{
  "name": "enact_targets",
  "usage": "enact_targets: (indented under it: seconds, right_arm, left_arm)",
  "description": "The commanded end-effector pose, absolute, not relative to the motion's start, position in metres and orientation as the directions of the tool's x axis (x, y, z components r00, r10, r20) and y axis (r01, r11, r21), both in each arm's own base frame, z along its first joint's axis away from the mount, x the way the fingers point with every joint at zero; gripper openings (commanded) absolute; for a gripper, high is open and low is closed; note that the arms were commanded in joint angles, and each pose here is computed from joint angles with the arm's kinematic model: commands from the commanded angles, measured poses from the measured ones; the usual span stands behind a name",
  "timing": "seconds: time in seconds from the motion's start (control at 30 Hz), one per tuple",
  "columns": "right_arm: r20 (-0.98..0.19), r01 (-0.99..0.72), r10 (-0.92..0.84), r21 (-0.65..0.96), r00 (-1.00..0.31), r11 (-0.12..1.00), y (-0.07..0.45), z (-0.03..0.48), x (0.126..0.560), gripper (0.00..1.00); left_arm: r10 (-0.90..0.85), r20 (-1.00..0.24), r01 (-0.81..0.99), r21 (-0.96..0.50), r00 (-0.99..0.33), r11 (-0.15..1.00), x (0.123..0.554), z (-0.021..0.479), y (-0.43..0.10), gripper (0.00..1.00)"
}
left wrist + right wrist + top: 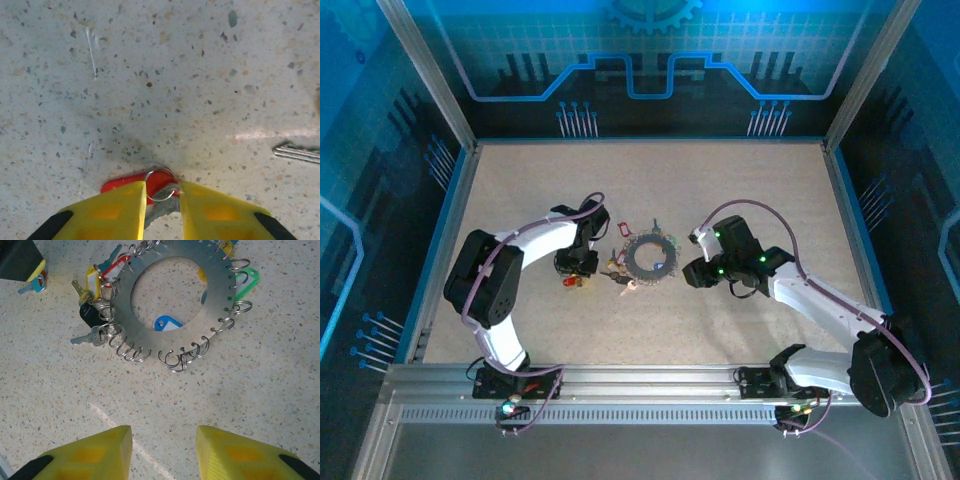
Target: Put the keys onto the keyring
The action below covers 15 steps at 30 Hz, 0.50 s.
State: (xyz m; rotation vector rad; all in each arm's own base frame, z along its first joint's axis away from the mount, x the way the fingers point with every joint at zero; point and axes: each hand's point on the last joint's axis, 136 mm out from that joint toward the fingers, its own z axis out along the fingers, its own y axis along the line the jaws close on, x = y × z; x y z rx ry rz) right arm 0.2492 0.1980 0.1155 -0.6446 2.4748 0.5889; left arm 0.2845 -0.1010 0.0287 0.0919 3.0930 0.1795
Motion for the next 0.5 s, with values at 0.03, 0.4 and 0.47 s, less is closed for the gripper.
enact_targets:
  seconds: [0.03,0.4,0.47]
  right_arm:
    - [-0.545,-0.513,-0.297,0.301,-0.784,0.804,0.203,0.116,0.253,0.35]
    - [-0.430,-0.563,-0.416,0.308,-0.802,0.767,0.232,0.090,0.259,0.32]
    - [-0.405,-0.563,-0.438,0.268,-0.802,0.782,0.233,0.082,0.263,0.32]
  left_arm:
    - [0.074,-0.109,0.063,0.107,-0.991,0.992,0.285,0.064,-0.102,0.27]
    - [-0.023,-0.245,-0.018,-0.022,-0.969,1.000,0.260,0.115,-0.101,0.36]
    - [-0.054,-0.255,-0.036,-0.074,-0.965,0.997,0.252,0.121,-0.103,0.41]
